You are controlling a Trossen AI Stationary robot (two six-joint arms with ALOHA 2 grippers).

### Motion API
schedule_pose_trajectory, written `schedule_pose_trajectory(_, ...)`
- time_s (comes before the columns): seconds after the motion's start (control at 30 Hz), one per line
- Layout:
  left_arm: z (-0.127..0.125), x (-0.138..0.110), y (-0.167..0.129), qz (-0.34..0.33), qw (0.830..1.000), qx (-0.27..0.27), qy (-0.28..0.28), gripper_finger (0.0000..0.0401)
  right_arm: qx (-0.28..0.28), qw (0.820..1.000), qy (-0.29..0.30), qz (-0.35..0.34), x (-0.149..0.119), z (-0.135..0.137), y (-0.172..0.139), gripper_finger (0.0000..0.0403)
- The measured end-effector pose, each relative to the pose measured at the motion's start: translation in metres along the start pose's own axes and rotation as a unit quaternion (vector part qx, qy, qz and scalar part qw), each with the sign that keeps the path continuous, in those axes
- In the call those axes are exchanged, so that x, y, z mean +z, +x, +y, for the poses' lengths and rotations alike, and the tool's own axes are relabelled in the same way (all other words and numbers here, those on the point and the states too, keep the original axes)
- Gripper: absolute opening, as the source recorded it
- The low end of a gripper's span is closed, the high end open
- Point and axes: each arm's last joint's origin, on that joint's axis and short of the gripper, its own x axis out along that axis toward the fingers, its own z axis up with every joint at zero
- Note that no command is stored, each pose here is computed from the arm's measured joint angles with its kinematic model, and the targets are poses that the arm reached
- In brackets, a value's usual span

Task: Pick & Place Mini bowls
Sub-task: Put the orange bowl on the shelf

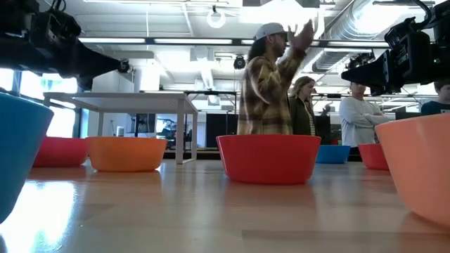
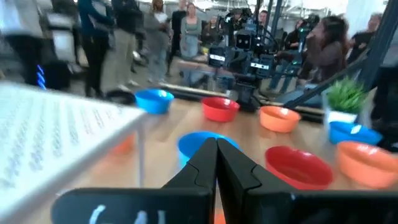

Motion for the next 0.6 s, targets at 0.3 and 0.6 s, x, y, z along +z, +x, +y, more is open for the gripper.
schedule_pose_trajectory(0.3,-0.007,0.008,0.0,0.066,0.994,-0.082,-0.025,0.0001,0.0,1.0,0.0,0.0,0.0,0.0,0.0,0.0)
schedule_pose_trajectory(0.6,-0.007,0.026,0.007,0.135,0.99,-0.024,-0.005,0.0001,0.0,1.0,0.0,0.0,0.0,0.0,0.0,0.0)
